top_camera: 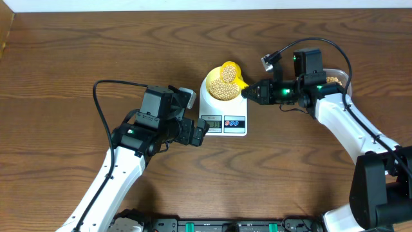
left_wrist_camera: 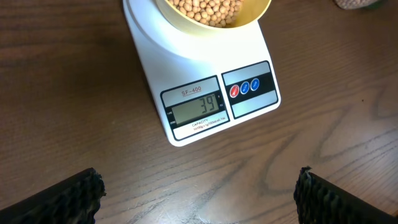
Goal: Scoop item into bowl and weigh 50g on scale
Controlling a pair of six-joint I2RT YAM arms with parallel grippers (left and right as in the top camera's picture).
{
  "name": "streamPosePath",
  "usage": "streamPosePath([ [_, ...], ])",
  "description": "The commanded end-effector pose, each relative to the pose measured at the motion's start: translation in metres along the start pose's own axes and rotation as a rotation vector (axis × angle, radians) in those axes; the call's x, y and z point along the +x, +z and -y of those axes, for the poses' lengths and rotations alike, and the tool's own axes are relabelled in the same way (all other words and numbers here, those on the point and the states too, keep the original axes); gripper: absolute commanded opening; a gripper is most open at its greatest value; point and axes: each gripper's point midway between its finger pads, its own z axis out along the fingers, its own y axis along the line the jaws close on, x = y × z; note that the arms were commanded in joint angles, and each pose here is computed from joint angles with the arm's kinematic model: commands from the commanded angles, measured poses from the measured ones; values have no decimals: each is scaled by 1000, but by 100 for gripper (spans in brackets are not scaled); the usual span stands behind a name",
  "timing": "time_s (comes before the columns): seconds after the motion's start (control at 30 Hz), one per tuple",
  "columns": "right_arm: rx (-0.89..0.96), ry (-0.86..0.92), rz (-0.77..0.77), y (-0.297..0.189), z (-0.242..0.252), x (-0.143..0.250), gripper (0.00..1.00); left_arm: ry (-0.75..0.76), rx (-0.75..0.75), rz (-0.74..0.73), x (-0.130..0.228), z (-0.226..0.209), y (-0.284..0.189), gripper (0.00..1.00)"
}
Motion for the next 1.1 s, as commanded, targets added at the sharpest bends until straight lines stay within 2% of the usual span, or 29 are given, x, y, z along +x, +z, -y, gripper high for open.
streamPosePath([
  [0.0,42,-81,15,0,4,-3,1,4,-9,0,0,-1,1,100],
  [0.63,103,-300,2,6,9,-1,1,4,-9,0,0,-1,1,100],
  [1.07,147,-337,-3,13,10,0,1,3,-9,0,0,-1,1,100],
])
